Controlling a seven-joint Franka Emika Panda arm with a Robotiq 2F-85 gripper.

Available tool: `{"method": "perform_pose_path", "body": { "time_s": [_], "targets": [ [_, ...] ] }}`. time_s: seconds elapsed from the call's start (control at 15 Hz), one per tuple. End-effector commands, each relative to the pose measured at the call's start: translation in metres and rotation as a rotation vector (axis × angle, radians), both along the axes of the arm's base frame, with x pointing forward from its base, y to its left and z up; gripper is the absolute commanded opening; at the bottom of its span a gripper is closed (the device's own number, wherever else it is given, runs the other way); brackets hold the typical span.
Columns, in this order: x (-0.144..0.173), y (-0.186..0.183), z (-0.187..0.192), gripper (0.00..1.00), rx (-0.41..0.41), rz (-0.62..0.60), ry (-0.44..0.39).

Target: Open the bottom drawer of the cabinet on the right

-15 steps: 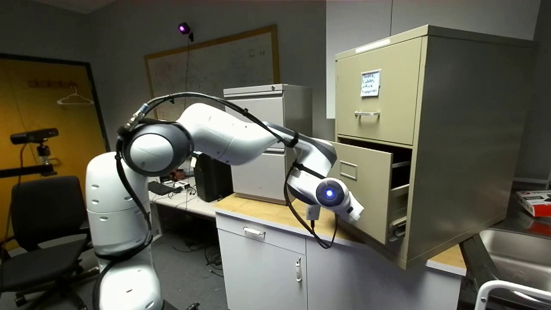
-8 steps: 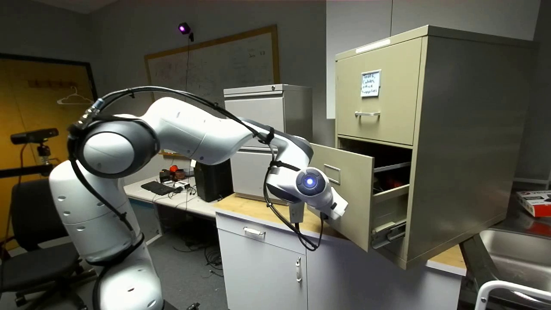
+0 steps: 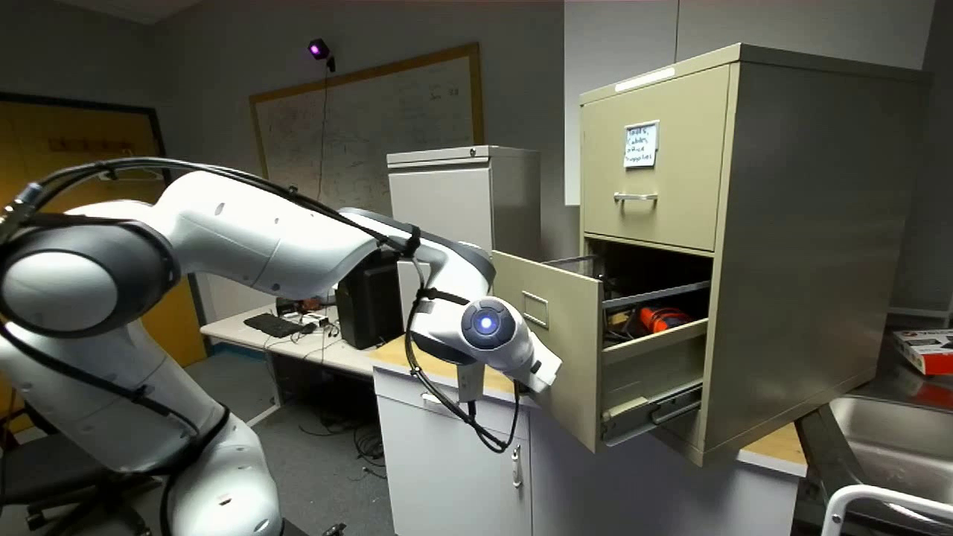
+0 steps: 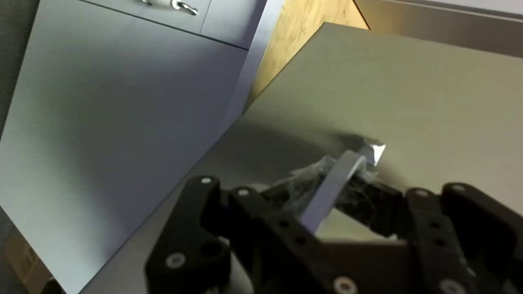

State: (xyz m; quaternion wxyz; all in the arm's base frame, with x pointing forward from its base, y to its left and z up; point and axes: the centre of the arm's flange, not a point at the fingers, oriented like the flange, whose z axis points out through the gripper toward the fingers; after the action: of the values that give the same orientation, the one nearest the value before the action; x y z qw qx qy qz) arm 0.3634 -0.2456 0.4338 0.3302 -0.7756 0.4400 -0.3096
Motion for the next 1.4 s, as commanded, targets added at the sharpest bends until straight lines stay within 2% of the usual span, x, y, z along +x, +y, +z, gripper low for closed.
{"method": "perform_pose_path", "body": {
  "time_s": [0.0,0.13,0.2,0.27,0.33,0.6,0.87,0.93,1.07,1.33],
  "targets": [
    [-0.031,0.075,-0.013,0.02,0.007,0.137,0.062],
    [-0.043,0.089,-0.011,0.02,-0.005,0.133,0.078],
    [-0.049,0.095,-0.009,0.35,-0.012,0.130,0.087],
    [-0.053,0.102,-0.009,0.35,-0.022,0.127,0.092],
    [-0.057,0.107,-0.007,0.40,-0.041,0.129,0.102],
    [-0.064,0.122,-0.003,0.68,-0.123,0.116,0.165],
    [-0.058,0.127,0.009,0.97,-0.281,0.068,0.262],
    [-0.058,0.130,0.013,1.00,-0.313,0.052,0.278],
    [-0.057,0.133,0.023,1.00,-0.378,0.018,0.295],
    [-0.057,0.155,0.053,1.00,-0.498,0.005,0.265]
  ]
}}
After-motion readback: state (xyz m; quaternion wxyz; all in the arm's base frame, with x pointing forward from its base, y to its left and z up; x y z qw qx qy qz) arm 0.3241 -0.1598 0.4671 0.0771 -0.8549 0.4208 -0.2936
